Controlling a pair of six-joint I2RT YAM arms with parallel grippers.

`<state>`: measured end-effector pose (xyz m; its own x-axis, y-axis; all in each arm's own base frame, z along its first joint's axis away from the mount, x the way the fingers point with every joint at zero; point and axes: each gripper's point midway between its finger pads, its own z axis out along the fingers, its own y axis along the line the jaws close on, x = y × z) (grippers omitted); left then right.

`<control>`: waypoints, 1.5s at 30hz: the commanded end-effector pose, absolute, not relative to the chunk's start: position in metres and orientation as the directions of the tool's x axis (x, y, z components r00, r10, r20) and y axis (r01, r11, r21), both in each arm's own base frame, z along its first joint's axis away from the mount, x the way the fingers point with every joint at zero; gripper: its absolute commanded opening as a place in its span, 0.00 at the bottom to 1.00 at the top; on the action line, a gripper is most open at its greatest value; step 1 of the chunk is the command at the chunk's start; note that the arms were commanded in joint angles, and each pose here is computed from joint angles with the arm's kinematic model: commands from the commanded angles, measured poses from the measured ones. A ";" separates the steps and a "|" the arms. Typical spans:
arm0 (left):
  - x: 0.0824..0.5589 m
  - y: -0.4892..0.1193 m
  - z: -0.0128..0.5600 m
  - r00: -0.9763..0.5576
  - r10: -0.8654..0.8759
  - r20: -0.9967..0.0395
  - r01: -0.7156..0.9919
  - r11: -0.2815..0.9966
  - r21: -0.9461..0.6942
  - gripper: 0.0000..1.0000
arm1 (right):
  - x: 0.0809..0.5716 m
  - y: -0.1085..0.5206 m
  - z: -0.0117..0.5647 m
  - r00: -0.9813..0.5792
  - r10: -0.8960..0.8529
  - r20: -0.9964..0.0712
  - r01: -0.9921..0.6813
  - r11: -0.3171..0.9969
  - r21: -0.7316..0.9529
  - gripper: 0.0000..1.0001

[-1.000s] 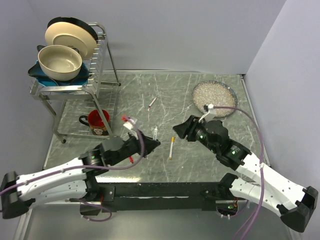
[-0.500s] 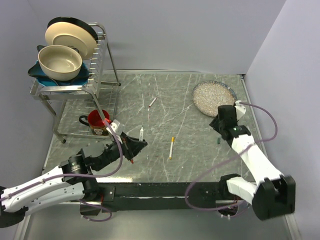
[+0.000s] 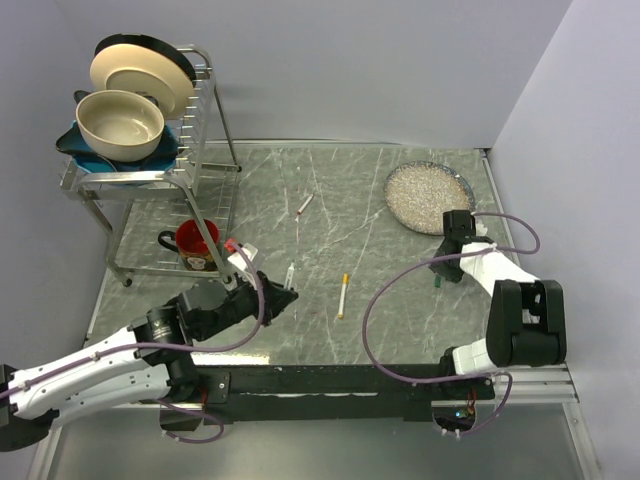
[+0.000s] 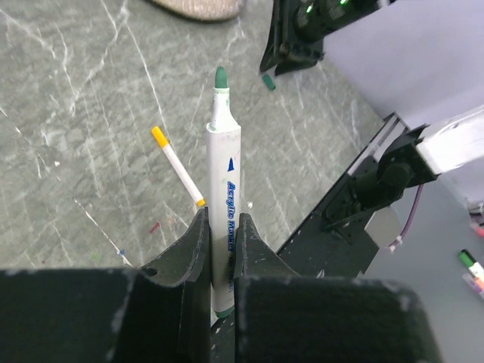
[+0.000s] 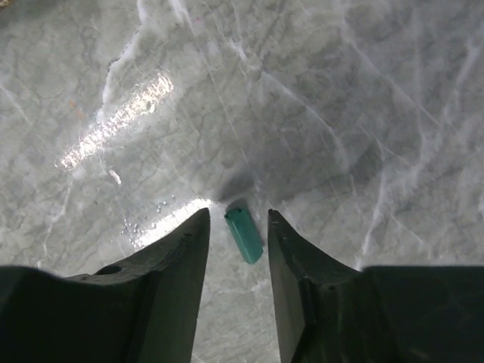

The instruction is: Insert the pens into the pen caps

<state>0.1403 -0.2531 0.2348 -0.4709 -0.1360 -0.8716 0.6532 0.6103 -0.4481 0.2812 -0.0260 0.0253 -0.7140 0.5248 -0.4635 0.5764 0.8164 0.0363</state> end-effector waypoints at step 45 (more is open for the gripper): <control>0.147 -0.228 0.256 -0.463 -0.296 -0.836 0.559 0.634 -0.534 0.01 | 0.292 0.124 0.021 -0.857 0.330 -0.396 0.283 0.943 0.174 0.27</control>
